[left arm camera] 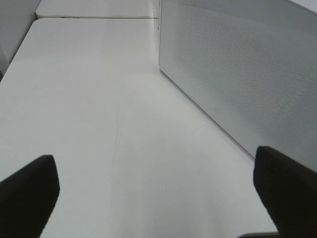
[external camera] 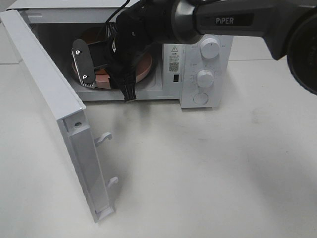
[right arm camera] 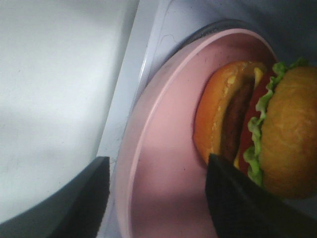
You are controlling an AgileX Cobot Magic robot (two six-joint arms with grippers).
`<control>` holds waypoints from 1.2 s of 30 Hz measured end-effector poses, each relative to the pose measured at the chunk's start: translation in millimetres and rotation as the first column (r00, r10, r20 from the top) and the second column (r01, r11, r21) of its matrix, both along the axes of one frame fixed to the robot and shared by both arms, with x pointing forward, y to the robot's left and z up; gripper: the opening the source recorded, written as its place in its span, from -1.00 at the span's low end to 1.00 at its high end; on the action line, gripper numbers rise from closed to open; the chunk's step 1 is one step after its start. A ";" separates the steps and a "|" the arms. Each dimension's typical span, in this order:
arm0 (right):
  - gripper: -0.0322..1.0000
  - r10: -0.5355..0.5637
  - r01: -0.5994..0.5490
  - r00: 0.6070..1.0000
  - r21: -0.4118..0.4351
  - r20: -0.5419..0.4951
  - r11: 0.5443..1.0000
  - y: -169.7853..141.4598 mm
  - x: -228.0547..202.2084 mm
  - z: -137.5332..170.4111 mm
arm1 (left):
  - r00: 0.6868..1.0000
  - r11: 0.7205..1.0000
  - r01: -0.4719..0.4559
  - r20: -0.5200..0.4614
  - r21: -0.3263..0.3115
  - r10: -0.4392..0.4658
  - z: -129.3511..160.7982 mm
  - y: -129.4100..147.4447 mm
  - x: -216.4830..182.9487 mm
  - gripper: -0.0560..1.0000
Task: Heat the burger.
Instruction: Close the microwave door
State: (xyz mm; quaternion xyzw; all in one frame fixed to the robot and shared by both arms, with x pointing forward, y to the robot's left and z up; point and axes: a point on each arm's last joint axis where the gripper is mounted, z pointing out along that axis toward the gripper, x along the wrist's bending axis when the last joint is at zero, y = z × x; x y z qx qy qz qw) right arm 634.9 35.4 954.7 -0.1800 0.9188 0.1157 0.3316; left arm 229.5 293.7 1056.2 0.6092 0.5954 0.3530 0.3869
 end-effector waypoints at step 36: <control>0.55 -0.045 0.047 0.998 0.026 -0.052 0.999 -79.0 -91.3 41.7 | 1.000 1.000 0.000 0.000 0.000 0.000 0.0 0.0 0.0 0.98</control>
